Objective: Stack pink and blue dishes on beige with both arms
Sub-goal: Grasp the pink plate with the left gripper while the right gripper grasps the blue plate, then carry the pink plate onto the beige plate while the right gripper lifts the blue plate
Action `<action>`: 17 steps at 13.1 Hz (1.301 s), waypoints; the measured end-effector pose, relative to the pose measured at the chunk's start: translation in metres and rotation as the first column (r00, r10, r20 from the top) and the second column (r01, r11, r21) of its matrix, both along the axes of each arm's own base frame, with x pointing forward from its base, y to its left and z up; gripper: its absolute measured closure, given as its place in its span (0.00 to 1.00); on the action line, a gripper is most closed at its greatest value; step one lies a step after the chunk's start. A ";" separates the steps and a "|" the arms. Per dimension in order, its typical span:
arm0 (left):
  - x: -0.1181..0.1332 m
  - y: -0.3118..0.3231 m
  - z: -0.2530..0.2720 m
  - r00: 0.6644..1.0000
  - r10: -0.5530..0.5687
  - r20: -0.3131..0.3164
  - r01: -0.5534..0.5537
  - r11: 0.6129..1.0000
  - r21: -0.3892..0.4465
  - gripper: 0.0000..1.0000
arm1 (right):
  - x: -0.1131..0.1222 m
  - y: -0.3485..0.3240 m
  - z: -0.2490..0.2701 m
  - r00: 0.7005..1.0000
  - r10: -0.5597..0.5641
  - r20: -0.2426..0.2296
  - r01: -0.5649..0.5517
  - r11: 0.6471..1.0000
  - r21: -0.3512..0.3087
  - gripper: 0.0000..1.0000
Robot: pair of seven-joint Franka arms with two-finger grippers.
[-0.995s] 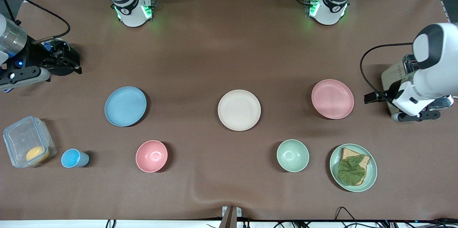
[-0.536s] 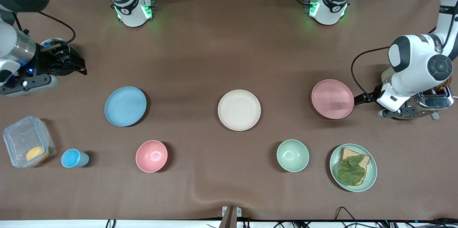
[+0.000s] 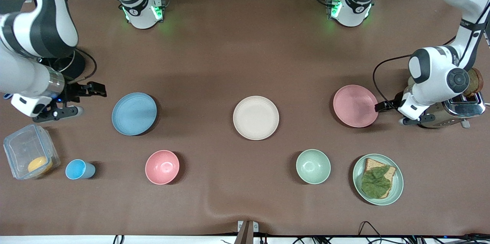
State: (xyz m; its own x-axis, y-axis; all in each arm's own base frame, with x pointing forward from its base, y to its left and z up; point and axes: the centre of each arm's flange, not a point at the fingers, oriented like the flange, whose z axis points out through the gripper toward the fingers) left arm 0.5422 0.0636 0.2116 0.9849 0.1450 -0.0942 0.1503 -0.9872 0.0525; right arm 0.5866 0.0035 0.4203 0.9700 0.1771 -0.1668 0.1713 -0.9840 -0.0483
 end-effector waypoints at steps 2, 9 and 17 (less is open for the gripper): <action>-0.001 -0.001 -0.010 1.000 0.000 -0.009 0.000 1.000 -0.006 0.00 | -0.004 -0.007 -0.041 1.000 -0.015 0.013 0.015 1.000 0.002 0.00; -0.004 0.001 -0.019 1.000 0.005 -0.025 -0.005 1.000 -0.011 0.61 | 0.000 -0.059 -0.169 0.990 -0.131 -0.047 0.133 0.990 0.037 0.00; 0.002 -0.002 -0.014 1.000 0.001 -0.010 -0.001 1.000 -0.011 0.94 | -0.007 -0.082 -0.232 0.975 -0.199 -0.102 0.209 0.973 0.097 0.37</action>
